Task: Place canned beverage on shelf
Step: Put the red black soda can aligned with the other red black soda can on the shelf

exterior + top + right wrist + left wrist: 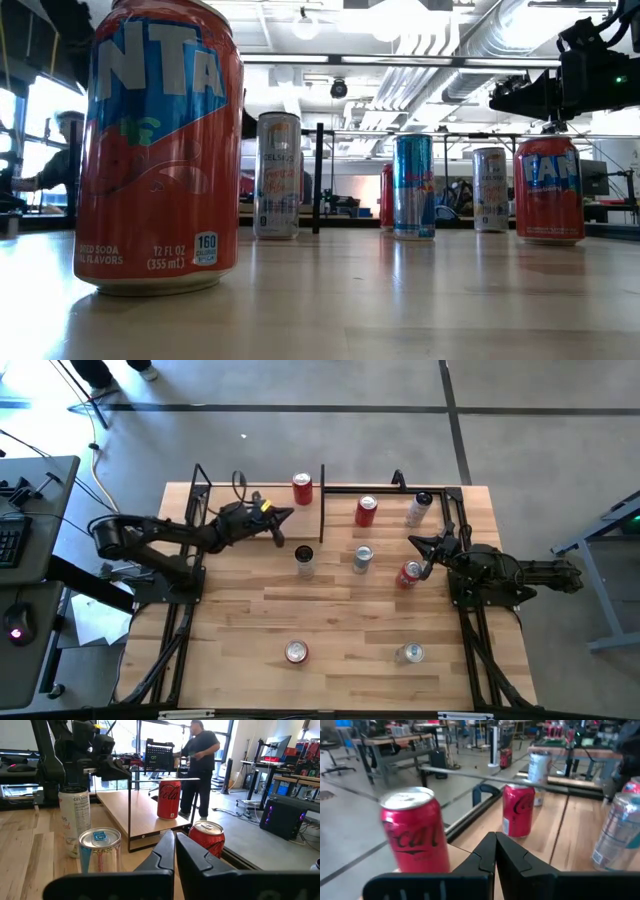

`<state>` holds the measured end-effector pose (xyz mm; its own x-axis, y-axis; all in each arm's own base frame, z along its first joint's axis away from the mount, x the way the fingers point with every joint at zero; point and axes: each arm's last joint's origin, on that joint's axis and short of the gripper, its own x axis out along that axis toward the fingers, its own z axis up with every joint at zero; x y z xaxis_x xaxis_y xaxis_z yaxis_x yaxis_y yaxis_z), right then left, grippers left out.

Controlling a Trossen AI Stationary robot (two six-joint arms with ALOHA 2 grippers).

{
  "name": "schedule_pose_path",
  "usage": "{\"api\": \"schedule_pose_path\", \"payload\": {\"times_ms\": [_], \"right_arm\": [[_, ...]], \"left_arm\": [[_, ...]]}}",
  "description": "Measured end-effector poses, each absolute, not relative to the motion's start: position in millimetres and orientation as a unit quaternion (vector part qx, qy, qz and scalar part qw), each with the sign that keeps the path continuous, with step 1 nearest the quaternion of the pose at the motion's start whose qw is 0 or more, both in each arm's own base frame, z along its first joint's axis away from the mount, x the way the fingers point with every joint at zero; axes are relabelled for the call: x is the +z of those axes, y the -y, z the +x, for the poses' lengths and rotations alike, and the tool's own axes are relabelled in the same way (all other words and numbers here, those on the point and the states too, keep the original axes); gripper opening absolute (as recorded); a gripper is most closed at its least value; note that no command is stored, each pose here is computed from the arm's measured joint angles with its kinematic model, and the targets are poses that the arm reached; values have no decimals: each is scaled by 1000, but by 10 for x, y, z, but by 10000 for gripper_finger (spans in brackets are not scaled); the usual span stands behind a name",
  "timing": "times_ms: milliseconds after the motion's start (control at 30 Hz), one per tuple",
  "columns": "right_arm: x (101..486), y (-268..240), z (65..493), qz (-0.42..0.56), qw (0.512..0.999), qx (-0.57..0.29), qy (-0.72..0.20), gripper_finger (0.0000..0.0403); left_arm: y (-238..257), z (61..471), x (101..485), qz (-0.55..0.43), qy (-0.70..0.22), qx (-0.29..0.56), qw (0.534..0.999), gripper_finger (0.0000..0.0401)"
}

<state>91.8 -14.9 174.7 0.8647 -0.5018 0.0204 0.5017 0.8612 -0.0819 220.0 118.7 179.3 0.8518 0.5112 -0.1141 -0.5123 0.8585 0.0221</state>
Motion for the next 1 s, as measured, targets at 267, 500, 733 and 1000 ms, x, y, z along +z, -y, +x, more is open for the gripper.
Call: {"api": "schedule_pose_path", "payload": {"times_ms": [267, 500, 733, 1000], "right_arm": [[1779, 145, 920, -38, 967, -253, 17, 0], [1938, 143, 898, -80, 959, -257, 84, 0], [2089, 166, 957, -85, 957, -259, 104, 0], [2328, 439, 1278, -40, 943, -331, -11, 5]], "left_arm": [[-1145, 2019, 1844, 6, -42, 243, 969, 0], [-1121, 1840, 1737, 6, -27, 237, 971, 0], [-1177, 1799, 1788, 36, -12, 216, 976, 0], [-1296, 1708, 1789, 52, -14, 202, 978, 0]]}}
